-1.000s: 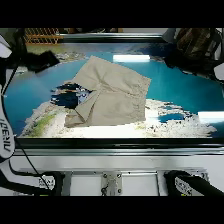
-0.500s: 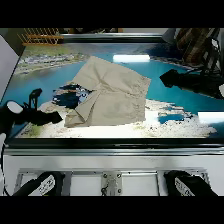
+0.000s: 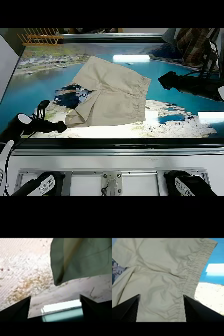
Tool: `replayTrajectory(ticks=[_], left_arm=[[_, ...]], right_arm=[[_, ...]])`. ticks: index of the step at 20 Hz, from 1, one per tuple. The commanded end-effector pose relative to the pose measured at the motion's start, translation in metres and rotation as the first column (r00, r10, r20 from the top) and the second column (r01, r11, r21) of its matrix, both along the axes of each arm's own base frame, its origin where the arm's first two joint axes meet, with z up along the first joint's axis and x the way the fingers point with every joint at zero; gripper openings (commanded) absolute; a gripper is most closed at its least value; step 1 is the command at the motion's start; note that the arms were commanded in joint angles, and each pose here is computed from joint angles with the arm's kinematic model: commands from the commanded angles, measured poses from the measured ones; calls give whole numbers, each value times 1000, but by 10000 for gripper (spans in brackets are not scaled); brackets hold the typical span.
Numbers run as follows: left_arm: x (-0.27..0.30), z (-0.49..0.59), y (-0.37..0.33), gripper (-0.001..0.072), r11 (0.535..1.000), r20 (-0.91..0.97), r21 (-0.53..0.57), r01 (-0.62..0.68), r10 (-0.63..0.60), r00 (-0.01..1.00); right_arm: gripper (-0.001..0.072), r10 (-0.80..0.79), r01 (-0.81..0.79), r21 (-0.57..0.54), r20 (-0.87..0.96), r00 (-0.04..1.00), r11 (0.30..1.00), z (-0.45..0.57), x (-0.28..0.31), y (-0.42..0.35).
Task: Fold the clothes and pants, and hang the long-sleeved shirts on hangers.
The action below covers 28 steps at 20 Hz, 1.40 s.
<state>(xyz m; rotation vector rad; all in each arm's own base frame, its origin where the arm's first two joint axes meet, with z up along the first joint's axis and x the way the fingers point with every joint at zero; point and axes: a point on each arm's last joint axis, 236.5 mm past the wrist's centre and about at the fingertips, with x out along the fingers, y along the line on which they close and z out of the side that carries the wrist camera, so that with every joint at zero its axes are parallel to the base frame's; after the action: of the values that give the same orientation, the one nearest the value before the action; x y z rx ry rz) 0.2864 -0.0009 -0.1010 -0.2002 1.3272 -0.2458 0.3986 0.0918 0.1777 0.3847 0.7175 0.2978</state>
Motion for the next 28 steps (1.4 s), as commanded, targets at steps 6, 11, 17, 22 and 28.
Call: replayTrajectory(ticks=[6,11,17,22,28], left_arm=[[15,-14,-3,655,999,-46,-46,0,-3,999],[26,-15,-19,655,998,-2,-14,55,-55,999],[31,-15,-34,316,998,12,-9,55,-55,998],[31,-4,-29,7,999,-22,-42,18,-19,1000],[28,6,-27,8,997,-53,-69,22,-26,998]], right_arm=[[576,1,-1,3,0,1000,1000,0,0,1],[576,1,-1,3,-1,1000,1000,0,0,1],[576,1,-1,3,-1,1000,1000,0,0,1],[576,-25,24,-26,-49,998,999,-11,-5,-11],[578,-394,432,-69,-556,732,899,-172,-77,-61]])
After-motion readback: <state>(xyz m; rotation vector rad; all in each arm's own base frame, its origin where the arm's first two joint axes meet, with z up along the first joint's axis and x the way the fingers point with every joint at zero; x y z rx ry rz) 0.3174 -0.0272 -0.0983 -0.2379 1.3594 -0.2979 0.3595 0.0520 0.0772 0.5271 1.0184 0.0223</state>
